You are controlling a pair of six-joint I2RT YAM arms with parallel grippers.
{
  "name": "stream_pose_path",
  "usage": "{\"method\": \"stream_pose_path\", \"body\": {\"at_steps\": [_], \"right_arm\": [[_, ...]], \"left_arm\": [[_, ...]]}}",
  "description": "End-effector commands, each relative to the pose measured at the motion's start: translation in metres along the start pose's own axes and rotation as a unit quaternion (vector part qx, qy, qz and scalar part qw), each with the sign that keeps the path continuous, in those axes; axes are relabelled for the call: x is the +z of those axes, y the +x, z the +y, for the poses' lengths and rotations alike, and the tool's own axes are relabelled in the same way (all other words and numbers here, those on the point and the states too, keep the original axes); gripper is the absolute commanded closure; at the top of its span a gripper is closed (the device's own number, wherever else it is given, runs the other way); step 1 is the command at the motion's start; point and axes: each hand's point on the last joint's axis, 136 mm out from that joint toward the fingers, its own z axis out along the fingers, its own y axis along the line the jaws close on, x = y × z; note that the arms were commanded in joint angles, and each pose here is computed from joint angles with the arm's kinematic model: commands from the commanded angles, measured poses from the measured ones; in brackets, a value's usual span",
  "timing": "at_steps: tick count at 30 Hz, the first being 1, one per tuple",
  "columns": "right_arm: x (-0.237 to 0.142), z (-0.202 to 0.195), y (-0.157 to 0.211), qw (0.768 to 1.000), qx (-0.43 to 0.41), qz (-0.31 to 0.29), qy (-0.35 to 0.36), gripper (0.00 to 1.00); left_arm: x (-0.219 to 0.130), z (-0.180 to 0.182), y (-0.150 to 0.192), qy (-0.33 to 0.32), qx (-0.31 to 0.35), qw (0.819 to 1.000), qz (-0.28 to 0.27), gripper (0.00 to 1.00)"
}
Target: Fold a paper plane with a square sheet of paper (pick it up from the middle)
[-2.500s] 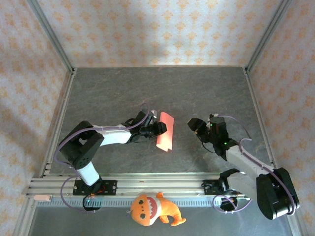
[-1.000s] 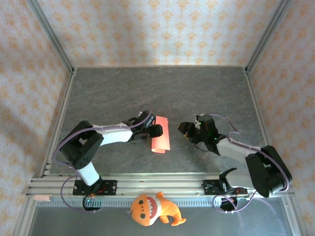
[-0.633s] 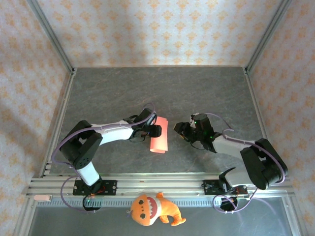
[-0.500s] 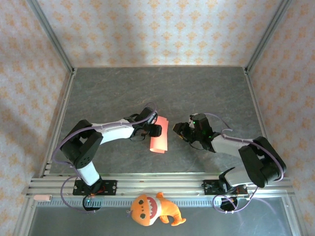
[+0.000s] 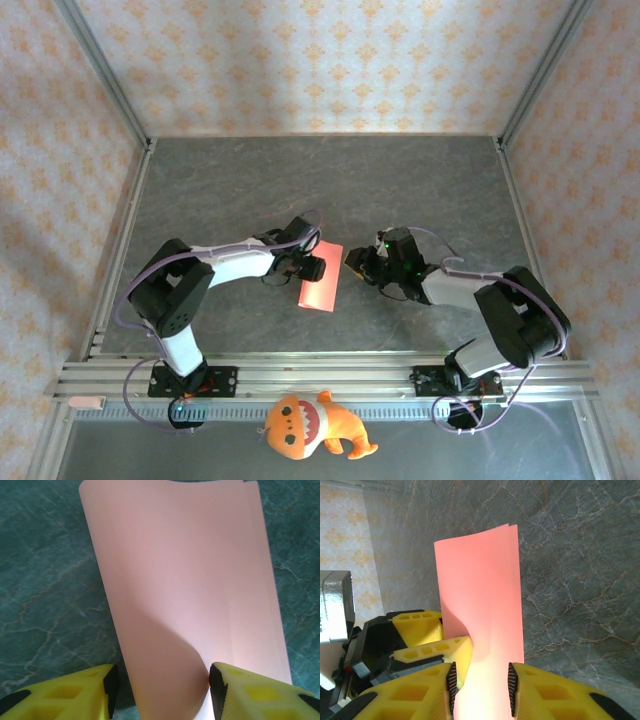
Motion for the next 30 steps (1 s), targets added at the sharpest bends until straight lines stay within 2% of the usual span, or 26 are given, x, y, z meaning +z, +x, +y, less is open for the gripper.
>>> {"method": "stream_pose_path", "body": {"at_steps": [1,4,12,30], "right_arm": [[0.005,0.014,-0.004,1.000,-0.007,0.002,-0.017,0.67],[0.008,0.015,-0.004,1.000,-0.007,0.002,-0.013,0.68],[0.009,-0.002,-0.012,0.999,-0.003,-0.021,0.030,0.73],[0.002,-0.012,-0.007,0.999,0.010,-0.031,0.032,0.73]], "left_arm": [[0.004,0.011,0.006,-0.020,0.005,1.000,0.021,0.44],[0.005,0.010,0.003,-0.017,-0.004,1.000,0.017,0.44],[0.009,-0.003,0.008,0.024,0.037,0.999,0.026,0.41],[0.021,0.009,0.011,-0.001,0.039,0.999,0.025,0.38]]}}
